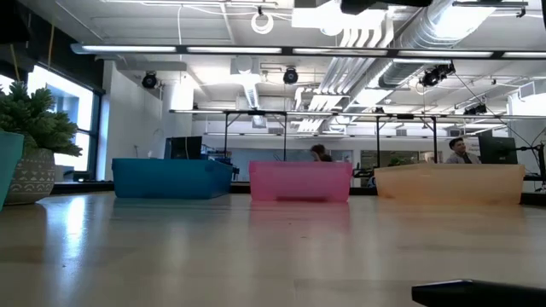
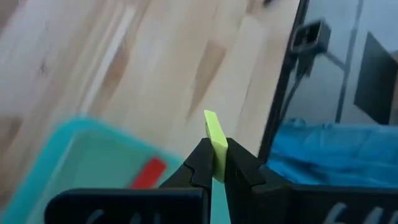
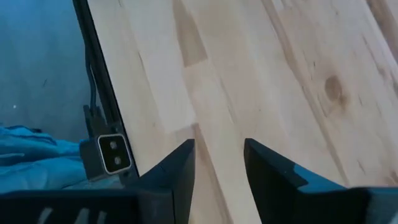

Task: Sort crayons/erasers/pens/pencils in bins
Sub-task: Put the light green eraser into the green bin

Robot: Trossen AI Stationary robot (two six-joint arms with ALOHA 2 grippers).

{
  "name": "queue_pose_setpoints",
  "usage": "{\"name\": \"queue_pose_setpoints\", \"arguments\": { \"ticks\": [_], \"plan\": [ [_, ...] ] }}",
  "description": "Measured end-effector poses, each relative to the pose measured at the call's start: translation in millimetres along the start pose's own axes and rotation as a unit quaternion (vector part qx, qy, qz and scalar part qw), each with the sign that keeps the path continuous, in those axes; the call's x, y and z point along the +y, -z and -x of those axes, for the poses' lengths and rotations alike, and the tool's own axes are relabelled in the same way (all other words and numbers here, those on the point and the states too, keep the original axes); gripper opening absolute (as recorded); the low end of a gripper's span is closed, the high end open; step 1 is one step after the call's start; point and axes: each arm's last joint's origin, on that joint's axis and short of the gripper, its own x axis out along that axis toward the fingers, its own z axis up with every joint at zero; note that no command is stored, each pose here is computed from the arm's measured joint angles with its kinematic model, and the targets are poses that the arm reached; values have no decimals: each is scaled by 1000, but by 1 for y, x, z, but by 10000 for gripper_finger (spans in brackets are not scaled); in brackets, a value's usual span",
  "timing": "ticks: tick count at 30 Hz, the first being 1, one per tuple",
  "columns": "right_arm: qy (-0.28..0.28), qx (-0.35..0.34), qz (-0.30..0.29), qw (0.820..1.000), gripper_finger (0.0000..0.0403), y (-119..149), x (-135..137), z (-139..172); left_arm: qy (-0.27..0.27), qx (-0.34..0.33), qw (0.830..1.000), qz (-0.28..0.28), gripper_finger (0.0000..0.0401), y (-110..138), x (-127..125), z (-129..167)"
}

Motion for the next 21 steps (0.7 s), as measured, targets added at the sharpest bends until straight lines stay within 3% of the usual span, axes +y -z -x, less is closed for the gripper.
{"name": "queue_pose_setpoints", "arguments": {
  "ticks": [3,11,21],
  "plan": [
    [5,12,-4,1000,128,8,3,-3,-14,23,1000,10,3,15,-1,4],
    [6,58,-2,998,128,36,19,-17,-116,78,989,44,3,50,6,-4],
    [3,101,43,994,128,79,42,-27,-160,112,979,58,4,59,6,-23]
  ]
}}
